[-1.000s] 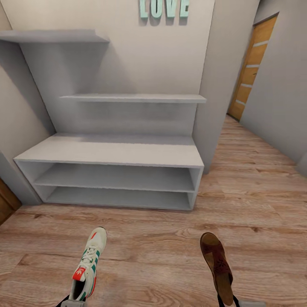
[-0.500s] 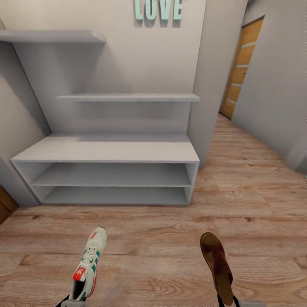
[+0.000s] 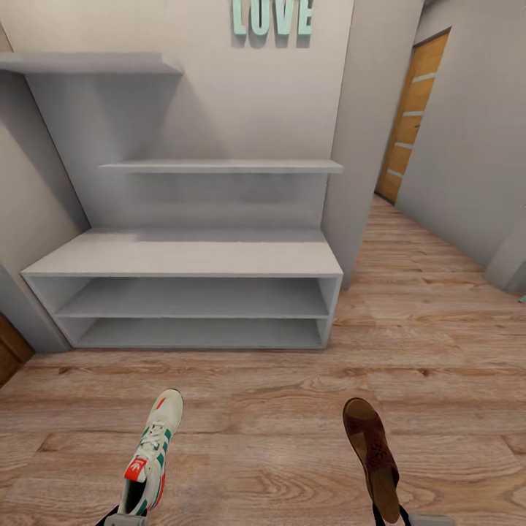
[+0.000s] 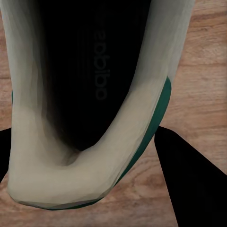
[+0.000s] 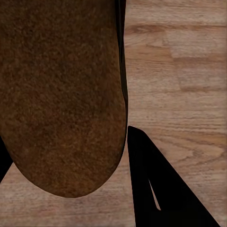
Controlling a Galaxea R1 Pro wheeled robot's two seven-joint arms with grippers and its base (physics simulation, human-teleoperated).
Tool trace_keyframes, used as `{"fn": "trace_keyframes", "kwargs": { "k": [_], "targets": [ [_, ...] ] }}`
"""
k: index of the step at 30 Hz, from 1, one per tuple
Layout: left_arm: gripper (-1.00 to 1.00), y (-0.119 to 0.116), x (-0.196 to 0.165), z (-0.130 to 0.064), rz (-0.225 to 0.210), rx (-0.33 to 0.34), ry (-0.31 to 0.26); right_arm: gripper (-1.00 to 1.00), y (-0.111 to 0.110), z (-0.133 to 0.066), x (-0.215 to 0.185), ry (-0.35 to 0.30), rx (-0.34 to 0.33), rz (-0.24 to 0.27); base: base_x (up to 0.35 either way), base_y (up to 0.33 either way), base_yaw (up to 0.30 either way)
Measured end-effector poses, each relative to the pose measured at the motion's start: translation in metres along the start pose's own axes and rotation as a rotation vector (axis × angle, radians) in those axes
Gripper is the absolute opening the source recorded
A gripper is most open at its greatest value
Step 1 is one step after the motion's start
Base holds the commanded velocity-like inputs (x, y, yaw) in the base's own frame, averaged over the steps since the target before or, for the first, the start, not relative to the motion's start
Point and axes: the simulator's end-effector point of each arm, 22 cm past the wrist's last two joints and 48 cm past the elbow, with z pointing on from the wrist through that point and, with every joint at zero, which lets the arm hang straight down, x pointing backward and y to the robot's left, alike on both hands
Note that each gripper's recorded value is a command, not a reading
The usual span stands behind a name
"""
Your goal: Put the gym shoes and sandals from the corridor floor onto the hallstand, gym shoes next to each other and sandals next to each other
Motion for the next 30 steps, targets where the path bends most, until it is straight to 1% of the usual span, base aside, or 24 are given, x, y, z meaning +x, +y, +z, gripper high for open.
{"fn": "trace_keyframes", "kwargs": {
  "k": [15, 18, 21, 22, 23, 25, 26, 27, 28, 29, 30],
  "targets": [
    [-1.0, 0.0, -0.001, 0.001, 0.002, 0.002, -0.002, -1.0, -0.007, 0.0, 0.0, 0.0, 0.01, -0.006, 0.0, 0.0, 0.0],
    [-1.0, -0.001, -0.001, 0.001, 0.001, 0.003, 0.003, -1.0, -0.013, -0.001, 0.001, 0.002, 0.022, -0.002, 0.0, 0.0, 0.0],
    [-1.0, -0.003, -0.004, 0.003, 0.0, 0.005, -0.001, -1.0, -0.025, -0.003, 0.002, 0.003, 0.047, 0.003, 0.0, 0.0, 0.0],
    [-1.0, -0.003, -0.006, 0.005, -0.001, 0.003, -0.004, -1.0, -0.033, -0.004, 0.002, 0.004, 0.063, 0.007, 0.0, 0.0, 0.0],
    [-1.0, -0.002, -0.008, 0.006, -0.002, 0.0, -0.005, -1.0, -0.037, -0.005, 0.002, 0.004, 0.069, 0.005, 0.0, 0.0, 0.0],
    [-1.0, 0.0, -0.009, 0.007, -0.003, -0.011, -0.005, -1.0, -0.045, -0.006, 0.002, 0.002, 0.085, 0.007, 0.0, 0.0, 0.0],
    [-1.0, 0.003, -0.01, 0.009, -0.007, -0.028, -0.001, -1.0, -0.054, -0.007, -0.001, -0.004, 0.101, 0.007, 0.0, 0.0, 0.0],
    [-1.0, 0.004, -0.012, 0.011, -0.01, -0.037, 0.001, -1.0, -0.059, -0.007, -0.004, -0.01, 0.108, 0.002, 0.0, 0.0, 0.0],
    [-1.0, 0.005, -0.014, 0.014, -0.012, -0.045, 0.004, -1.0, -0.063, -0.007, -0.008, -0.017, 0.115, -0.002, 0.0, 0.0, 0.0],
    [-1.0, 0.005, -0.022, 0.022, -0.022, -0.062, 0.008, -1.0, -0.073, -0.008, -0.016, -0.031, 0.129, -0.011, 0.0, 0.0, 0.0],
    [-1.0, 0.004, -0.027, 0.027, -0.027, -0.07, 0.012, -1.0, -0.077, -0.008, -0.019, -0.038, 0.133, -0.019, 0.0, 0.0, 0.0]
  ]
}}
